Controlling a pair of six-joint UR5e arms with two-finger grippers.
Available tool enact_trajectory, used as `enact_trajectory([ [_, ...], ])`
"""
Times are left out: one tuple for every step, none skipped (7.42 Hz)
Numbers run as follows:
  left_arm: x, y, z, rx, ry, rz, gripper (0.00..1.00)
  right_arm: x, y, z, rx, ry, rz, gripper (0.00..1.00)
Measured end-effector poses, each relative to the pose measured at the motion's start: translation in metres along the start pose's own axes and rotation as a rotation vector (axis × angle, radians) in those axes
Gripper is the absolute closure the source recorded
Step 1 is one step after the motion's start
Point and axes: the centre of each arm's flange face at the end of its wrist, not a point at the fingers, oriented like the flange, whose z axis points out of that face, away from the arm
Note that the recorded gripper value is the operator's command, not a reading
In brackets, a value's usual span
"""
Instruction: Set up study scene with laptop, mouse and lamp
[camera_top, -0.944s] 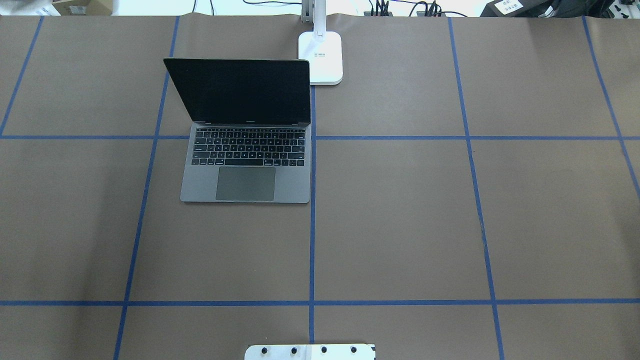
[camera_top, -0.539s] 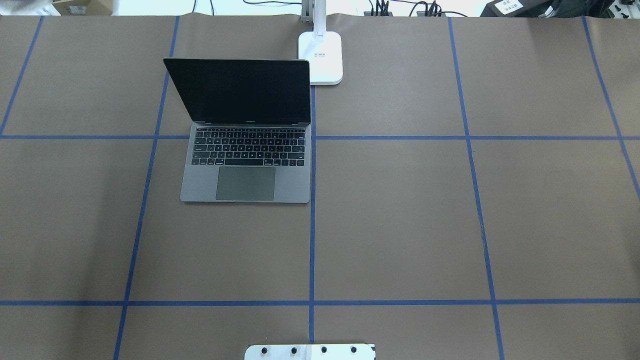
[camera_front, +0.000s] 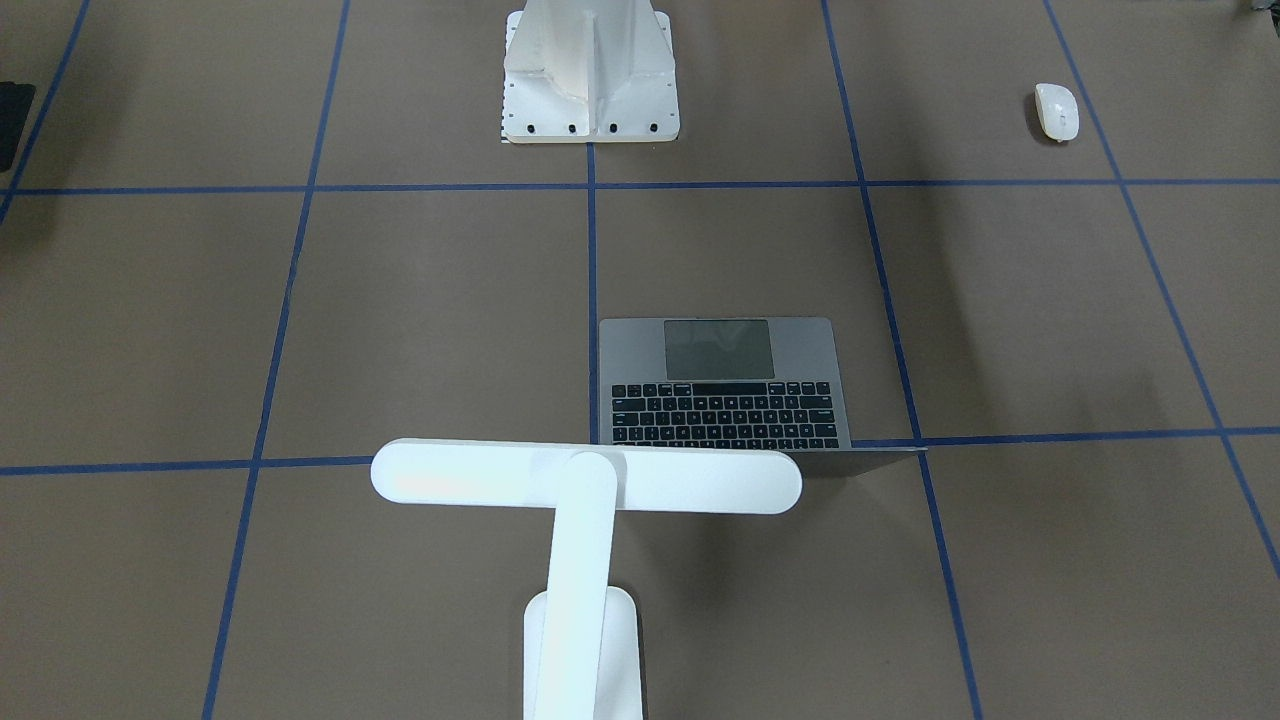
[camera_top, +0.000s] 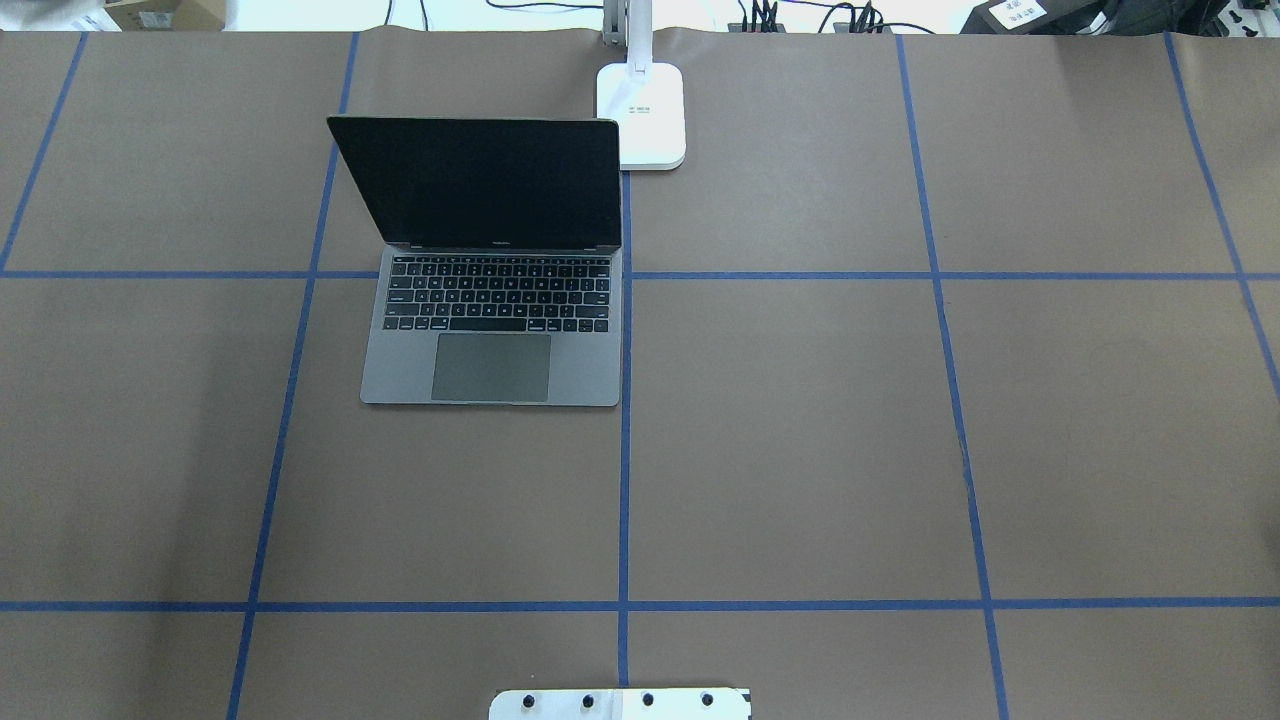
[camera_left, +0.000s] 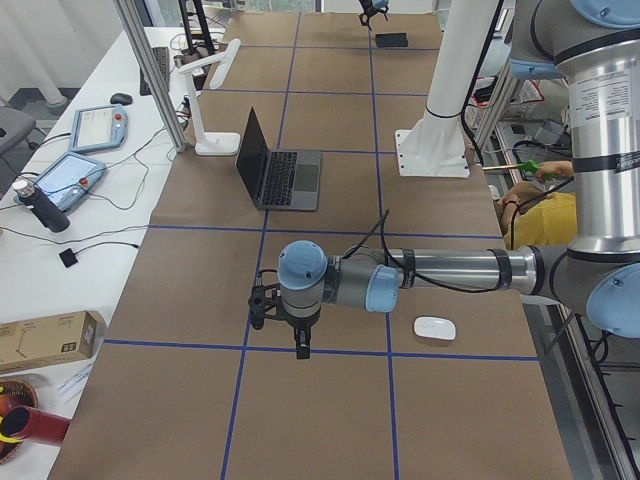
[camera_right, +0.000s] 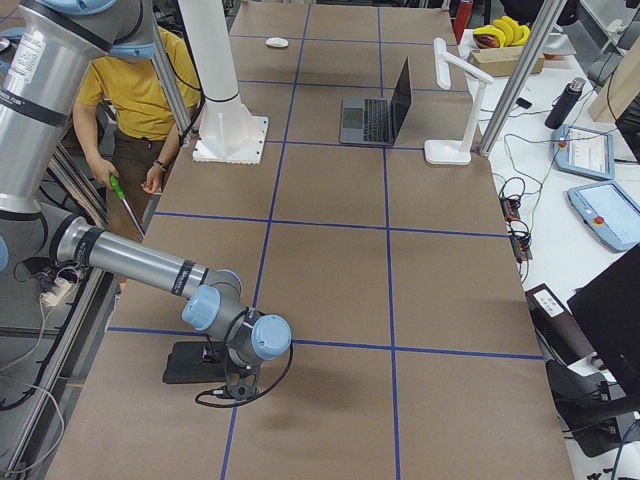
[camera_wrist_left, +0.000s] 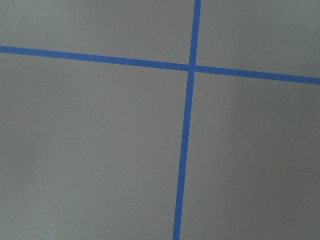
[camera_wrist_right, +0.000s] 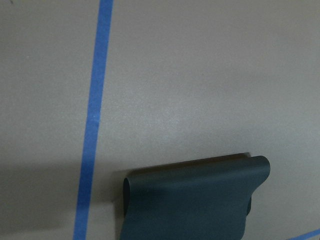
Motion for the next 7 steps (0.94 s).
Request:
enact_trajectory([
  [0.000,0.000,0.000,0.000,0.000,0.001,0.00,-0.007,-0.003,0.006,0.001,0.019,0.001,0.10],
  [0.000,0.000,0.000,0.001,0.000,0.002,0.00,-0.011,-0.006,0.010,0.002,0.035,0.004,0.11],
  [0.000,0.000,0.000,0.000,0.000,0.001,0.00,-0.013,-0.008,0.016,0.003,0.053,0.008,0.12],
  [0.000,0.000,0.000,0.000,0.000,0.001,0.00,-0.013,-0.010,0.021,0.006,0.068,0.012,0.12],
  [0.000,0.000,0.000,0.001,0.000,0.002,0.00,-0.014,-0.012,0.025,0.009,0.083,0.016,0.12],
  [0.001,0.000,0.000,0.001,0.000,0.002,0.00,-0.014,-0.012,0.030,0.013,0.098,0.022,0.12],
  [0.001,0.000,0.000,0.001,0.000,0.002,0.00,-0.016,-0.010,0.033,0.019,0.111,0.029,0.12],
])
